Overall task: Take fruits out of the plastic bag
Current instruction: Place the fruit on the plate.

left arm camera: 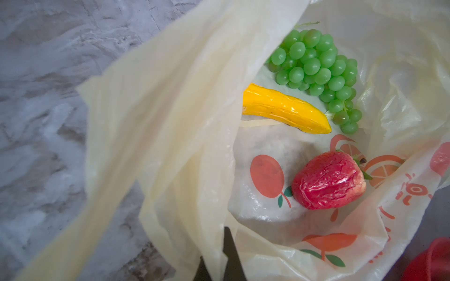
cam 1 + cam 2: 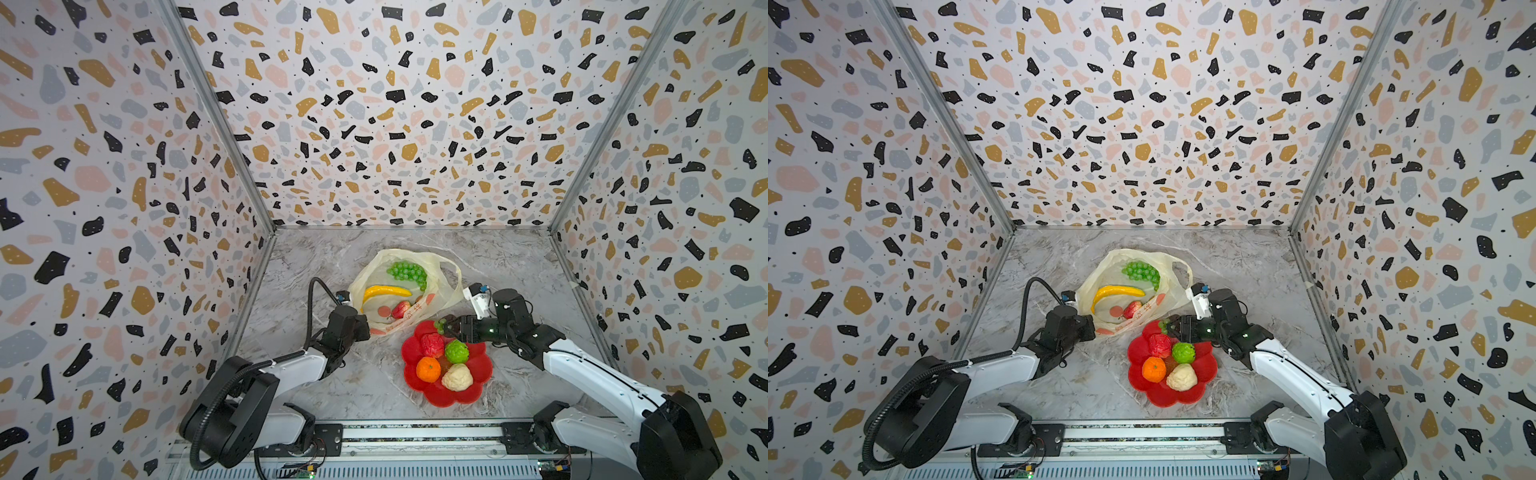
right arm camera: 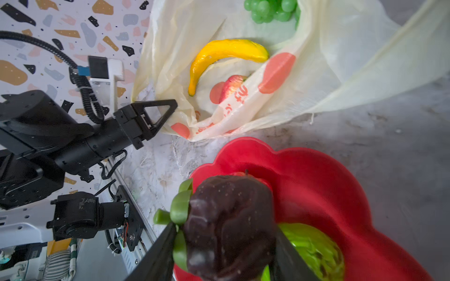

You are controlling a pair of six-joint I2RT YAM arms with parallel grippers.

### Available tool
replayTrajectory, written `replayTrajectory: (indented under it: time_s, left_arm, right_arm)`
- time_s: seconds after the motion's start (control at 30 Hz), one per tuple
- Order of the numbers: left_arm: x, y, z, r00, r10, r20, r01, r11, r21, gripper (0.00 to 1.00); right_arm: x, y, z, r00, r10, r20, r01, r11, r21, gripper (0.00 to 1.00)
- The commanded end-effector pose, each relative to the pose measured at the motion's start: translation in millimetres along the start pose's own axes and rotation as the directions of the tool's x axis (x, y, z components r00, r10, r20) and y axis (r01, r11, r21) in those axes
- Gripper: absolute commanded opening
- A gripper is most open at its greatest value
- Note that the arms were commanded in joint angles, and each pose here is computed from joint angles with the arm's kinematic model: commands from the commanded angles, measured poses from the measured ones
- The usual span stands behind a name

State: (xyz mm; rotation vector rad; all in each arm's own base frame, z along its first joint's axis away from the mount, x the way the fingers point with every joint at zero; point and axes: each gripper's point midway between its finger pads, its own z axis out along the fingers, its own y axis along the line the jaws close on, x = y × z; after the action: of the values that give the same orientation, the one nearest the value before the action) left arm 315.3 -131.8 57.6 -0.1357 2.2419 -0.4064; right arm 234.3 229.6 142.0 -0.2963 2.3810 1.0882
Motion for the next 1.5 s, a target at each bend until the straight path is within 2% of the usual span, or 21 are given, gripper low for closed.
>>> replayTrajectory:
  time_s: [0.0,0.37,0.6,0.87,1.27,1.4,1.47]
  left_arm:
    - [-15.9,-6.5,-0.1,0.999,0.002,0.045,-0.003,1.000,0.018,0.02]
    - [-15.0,-7.2,1.1,0.999,-0.001,0.040,0.000,1.000,0.022,0.02]
    - [-15.4,-6.3,0.5,0.999,0.002,0.043,-0.002,1.000,0.017,0.02]
    - [-13.9,-6.7,2.0,0.999,-0.001,0.037,0.000,1.000,0.020,0.02]
    - [-14.2,-7.4,1.8,0.999,-0.003,0.038,0.002,1.000,0.023,0.02]
    - [-13.9,-7.2,2.1,0.999,-0.003,0.037,0.002,1.000,0.023,0.02]
    - [-14.4,-7.3,1.9,0.999,-0.003,0.038,0.002,1.000,0.023,0.02]
  right_arm:
    - [9.4,3.4,-6.6,0.999,0.036,-0.018,-0.036,0.999,-0.024,0.48]
    - [25.2,-11.7,-22.7,0.997,0.073,-0.005,-0.073,0.997,0.024,0.48]
    - [31.3,-36.4,-39.4,0.986,0.169,0.018,-0.169,0.983,0.073,0.47]
    - [57.4,-45.2,-51.7,0.962,0.271,0.023,-0.272,0.958,0.089,0.47]
    - [87.8,-48.4,-41.7,0.951,0.308,-0.040,-0.304,0.950,0.069,0.47]
    - [89.2,-44.1,-37.5,0.957,0.285,-0.054,-0.280,0.957,0.079,0.51]
    - [89.9,-44.3,-37.4,0.958,0.279,-0.057,-0.274,0.958,0.091,0.60]
